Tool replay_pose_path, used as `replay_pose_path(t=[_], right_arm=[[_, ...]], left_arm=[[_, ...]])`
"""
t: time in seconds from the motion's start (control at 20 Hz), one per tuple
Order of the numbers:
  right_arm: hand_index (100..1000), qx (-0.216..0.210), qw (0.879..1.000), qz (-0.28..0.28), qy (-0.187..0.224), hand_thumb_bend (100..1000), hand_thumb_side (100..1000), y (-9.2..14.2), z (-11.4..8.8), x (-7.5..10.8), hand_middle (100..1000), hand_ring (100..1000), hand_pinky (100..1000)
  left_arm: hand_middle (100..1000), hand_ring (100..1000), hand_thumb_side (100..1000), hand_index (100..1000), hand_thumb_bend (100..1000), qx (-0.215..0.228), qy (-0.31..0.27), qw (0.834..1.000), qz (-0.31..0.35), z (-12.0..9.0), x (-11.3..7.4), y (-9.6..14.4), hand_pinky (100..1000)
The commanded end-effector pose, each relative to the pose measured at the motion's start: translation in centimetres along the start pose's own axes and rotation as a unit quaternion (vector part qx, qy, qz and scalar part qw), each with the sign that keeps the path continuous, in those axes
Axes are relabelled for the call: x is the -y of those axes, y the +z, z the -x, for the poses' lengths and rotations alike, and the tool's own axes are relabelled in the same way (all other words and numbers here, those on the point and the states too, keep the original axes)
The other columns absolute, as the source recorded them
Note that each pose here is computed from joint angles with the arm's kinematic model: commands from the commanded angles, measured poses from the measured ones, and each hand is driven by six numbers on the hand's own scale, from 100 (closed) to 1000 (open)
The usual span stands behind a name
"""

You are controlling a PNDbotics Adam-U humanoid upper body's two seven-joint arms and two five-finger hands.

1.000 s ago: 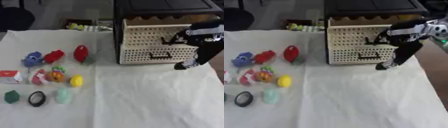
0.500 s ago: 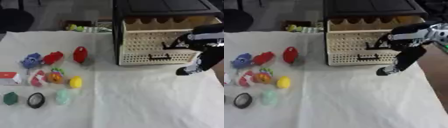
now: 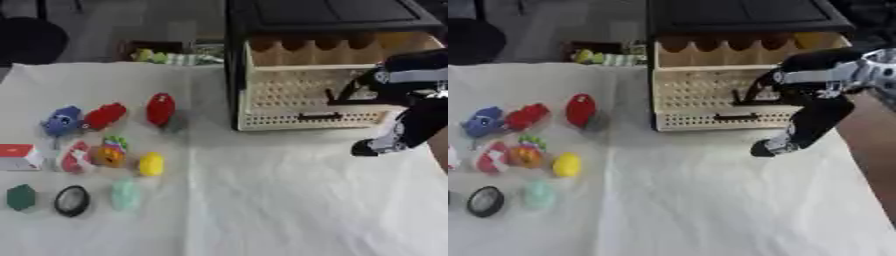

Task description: Pick up objects from table and place into drawer.

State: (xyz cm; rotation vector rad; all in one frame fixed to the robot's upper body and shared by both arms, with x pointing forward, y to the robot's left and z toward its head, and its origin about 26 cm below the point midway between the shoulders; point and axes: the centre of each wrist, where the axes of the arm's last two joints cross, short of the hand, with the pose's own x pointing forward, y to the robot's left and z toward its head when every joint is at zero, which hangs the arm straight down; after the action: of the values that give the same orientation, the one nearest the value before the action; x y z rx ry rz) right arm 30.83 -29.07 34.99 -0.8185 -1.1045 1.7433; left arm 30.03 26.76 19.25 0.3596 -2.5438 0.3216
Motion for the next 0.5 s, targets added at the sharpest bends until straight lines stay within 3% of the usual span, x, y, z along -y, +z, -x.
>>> replay_pose_path(t=[0.05,0.5], right_arm=[[889,-0.01,1.0,0.002,0.007,496,526,0.87,-0.15,0.56,151,183,100],[886,-0.007,1.0,-0.014,0.006,489,527,1.29,-0.56,-0.36,152,183,100]], left_arm=[[646,572,947,823,100,0.016,0.003,1.0,0.005,-0.61,0.07,-0.56,357],[647,574,946,822,100,0.016,0.004,1.0,0.005,-0.63,0.1,-0.61,358]])
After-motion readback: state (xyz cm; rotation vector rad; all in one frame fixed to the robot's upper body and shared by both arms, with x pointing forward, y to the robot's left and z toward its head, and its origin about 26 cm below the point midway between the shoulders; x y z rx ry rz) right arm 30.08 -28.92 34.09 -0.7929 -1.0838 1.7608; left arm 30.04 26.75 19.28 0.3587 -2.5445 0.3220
